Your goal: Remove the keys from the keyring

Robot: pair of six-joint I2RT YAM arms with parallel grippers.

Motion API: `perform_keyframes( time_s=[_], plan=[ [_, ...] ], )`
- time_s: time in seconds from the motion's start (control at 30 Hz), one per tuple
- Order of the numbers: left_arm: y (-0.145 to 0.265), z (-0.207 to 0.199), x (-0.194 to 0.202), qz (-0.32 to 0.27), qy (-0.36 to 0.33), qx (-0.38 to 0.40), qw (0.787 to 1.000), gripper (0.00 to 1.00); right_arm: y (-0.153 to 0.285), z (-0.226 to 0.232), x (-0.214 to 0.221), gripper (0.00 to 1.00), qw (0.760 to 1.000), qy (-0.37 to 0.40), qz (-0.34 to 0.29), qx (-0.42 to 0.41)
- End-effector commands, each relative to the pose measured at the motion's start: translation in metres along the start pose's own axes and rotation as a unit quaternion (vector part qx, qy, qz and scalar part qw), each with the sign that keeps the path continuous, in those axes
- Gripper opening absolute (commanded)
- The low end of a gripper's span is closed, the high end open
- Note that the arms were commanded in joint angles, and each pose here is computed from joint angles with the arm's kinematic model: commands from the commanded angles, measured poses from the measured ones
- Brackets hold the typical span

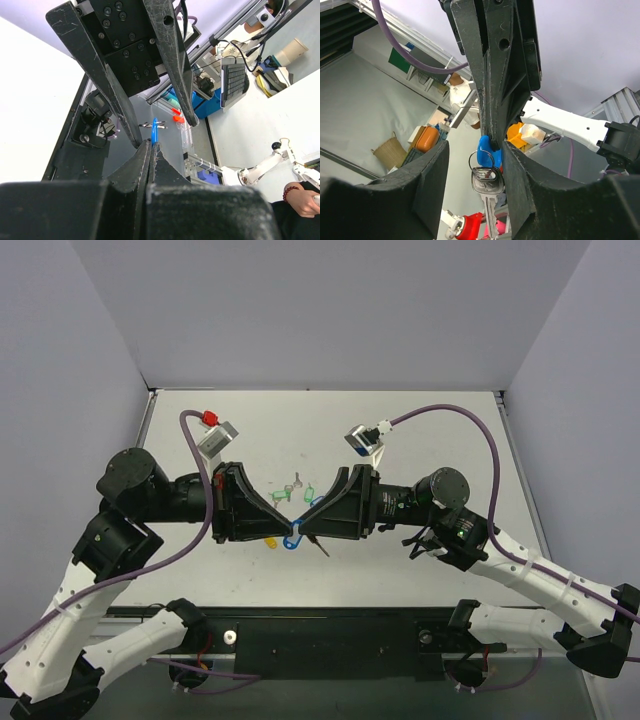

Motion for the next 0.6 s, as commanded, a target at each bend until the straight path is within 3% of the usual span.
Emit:
perform_keyframes(
  time_s=[0.0, 0.57],
  plan=[
    [0.0077, -0.0155, -0.0079, -0.014, -0.036, 0.008, 0.999, 0.0, 0.0044, 0.0295, -0.001, 0.41, 0.998, 0.034, -0.007, -0.061],
    [0.0089, -0.0125, -0.011, -0.02, -0.038, -0.01, 0.999, 0.0, -0.0017, 0.0216, 0.0074, 0.36, 0.998, 0.012, 0.001, -0.066]
  ],
)
Point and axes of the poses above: each gripper's point midway between its finger pads, its own y axis back along the fingers, its own z axis along the line the jaws close on, x = y × z, the point moved 7 cm from there along y, back along the fingers, and after that the axes turned 8 degrees about -y, right-handed, at the moved point
